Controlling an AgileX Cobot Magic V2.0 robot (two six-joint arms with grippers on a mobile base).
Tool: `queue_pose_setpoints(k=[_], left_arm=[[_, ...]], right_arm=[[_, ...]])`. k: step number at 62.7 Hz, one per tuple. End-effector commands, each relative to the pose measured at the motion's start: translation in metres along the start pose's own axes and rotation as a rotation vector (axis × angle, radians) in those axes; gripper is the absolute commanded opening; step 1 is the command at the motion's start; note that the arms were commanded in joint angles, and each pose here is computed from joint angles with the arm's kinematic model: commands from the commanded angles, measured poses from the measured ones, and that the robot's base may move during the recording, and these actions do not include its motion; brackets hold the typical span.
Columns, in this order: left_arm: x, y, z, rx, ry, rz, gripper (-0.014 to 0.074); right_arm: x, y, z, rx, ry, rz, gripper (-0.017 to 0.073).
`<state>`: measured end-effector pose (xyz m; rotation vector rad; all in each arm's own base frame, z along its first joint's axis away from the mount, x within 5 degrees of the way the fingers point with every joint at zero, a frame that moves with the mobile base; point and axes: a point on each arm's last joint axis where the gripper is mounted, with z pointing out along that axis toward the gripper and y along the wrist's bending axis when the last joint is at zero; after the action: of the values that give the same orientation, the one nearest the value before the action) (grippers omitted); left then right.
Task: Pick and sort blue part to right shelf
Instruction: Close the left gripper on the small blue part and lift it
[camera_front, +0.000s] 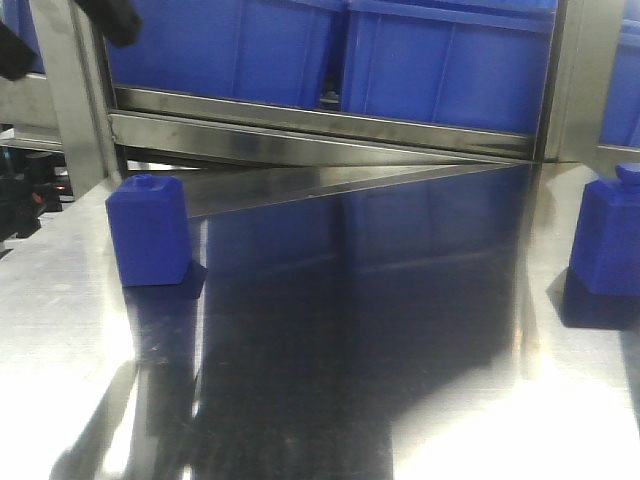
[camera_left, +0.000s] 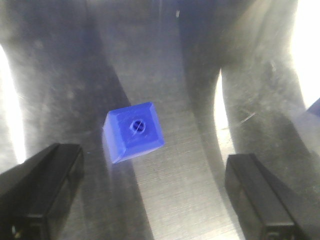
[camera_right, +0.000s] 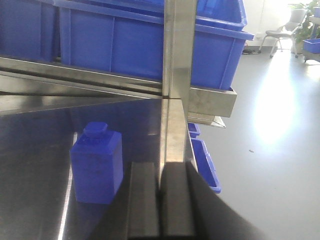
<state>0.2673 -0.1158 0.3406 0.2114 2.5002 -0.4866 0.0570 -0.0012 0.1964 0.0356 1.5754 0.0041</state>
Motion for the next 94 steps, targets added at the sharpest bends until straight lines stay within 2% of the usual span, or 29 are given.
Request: queue_pose_setpoints(k=[1,5,16,27,37,44,75,82,94], left_arm=[[-0.020,-0.010,-0.002,0.026,-0.004,-0.014,0.0627],[-0.026,-0.009,0.009,-0.001,0.060,-0.058,0.0627],[-0.034,0.002,0.034,-0.129,0.218,-0.110,0.0627],[-0.034,0.003,0.057,-0.119,0.278,-0.145,0.0627],[-0.030,-0.006,0.074,-0.112,0.301,-0.118,0.0627],[-0.030,-0.007,0.083,-0.126,0.293,-0.094,0.0627],[-0.023,0.001,0.122,-0.151,0.358,-0.106,0.0626],[-0.022,0.001,0.122,-0.152,0.361,-0.106,0.0570],[-0.021,0.002,0.121,-0.156,0.377,-0.107,0.0392]], right_arm=[[-0.018,0.000,-0.004,0.002,-0.137,-0.006,0.0035],[-0.018,0.000,-0.004,0.002,-0.137,-0.006,0.0035],[-0.018,0.000,-0.004,0.002,-0.137,-0.006,0.0035],[-0.018,0.000,-0.004,0.002,-0.137,-0.006,0.0035],[-0.018,0.000,-0.004,0.002,-0.137,-0.006,0.0035],[-0.018,0.000,-0.004,0.002,-0.137,-0.006,0.0035],[-0.018,0.000,-0.004,0.002,-0.137,-0.006,0.0035],[-0.018,0.000,-0.004,0.002,-0.137,-0.006,0.0035],[-0.018,0.000,-0.004,0.002,-0.137,-0.005,0.0035]])
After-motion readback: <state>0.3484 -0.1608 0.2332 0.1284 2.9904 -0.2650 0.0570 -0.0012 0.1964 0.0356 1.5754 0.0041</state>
